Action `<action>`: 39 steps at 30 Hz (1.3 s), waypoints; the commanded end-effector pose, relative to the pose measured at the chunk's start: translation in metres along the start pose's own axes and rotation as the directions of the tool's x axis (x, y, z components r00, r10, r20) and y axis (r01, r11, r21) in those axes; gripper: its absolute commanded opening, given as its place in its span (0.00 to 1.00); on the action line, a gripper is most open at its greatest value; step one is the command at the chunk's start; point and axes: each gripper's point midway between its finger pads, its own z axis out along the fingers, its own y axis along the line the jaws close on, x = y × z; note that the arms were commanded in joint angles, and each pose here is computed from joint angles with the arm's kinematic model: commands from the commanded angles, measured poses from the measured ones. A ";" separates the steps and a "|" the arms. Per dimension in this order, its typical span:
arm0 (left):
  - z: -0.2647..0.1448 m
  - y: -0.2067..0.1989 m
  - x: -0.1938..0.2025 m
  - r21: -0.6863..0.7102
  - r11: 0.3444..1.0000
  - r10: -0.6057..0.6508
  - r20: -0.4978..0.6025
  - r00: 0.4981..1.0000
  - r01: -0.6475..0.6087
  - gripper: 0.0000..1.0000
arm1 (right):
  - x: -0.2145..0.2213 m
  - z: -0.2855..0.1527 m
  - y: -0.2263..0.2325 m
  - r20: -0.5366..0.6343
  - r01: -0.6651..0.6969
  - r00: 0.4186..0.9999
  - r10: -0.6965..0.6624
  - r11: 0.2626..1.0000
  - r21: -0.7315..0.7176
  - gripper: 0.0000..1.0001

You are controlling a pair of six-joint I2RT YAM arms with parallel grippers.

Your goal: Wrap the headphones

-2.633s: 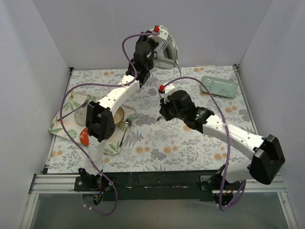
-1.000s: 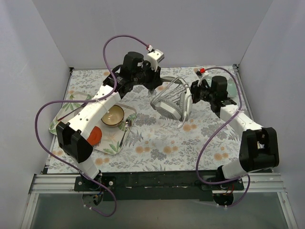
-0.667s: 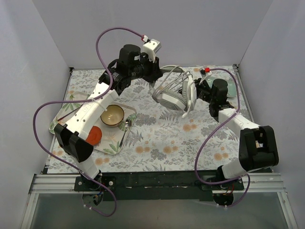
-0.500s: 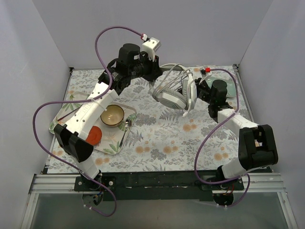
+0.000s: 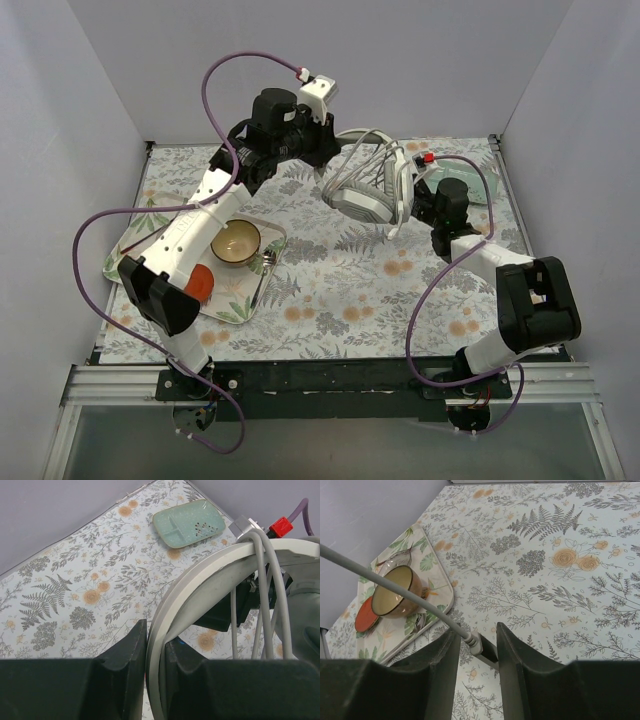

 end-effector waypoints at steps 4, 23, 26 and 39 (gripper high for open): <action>-0.019 -0.009 -0.047 0.004 0.999 -0.048 0.132 0.990 0.048 0.00 | -0.001 0.000 0.004 0.032 0.030 0.999 -0.030 0.999 -0.012 0.41; 0.105 0.148 0.068 -0.520 0.658 -0.482 0.264 0.835 0.544 0.00 | 0.102 -0.004 0.015 -0.054 -0.501 0.857 0.512 0.853 0.146 0.01; 0.118 0.162 0.095 -0.553 0.611 -0.515 0.264 0.815 0.566 0.00 | 0.115 -0.007 0.010 -0.020 -0.608 0.785 0.620 0.775 0.173 0.01; 0.143 0.191 0.214 -0.701 0.561 -0.453 0.184 0.872 0.440 0.00 | 0.154 0.009 0.005 -0.020 -0.830 0.538 0.843 0.534 0.160 0.01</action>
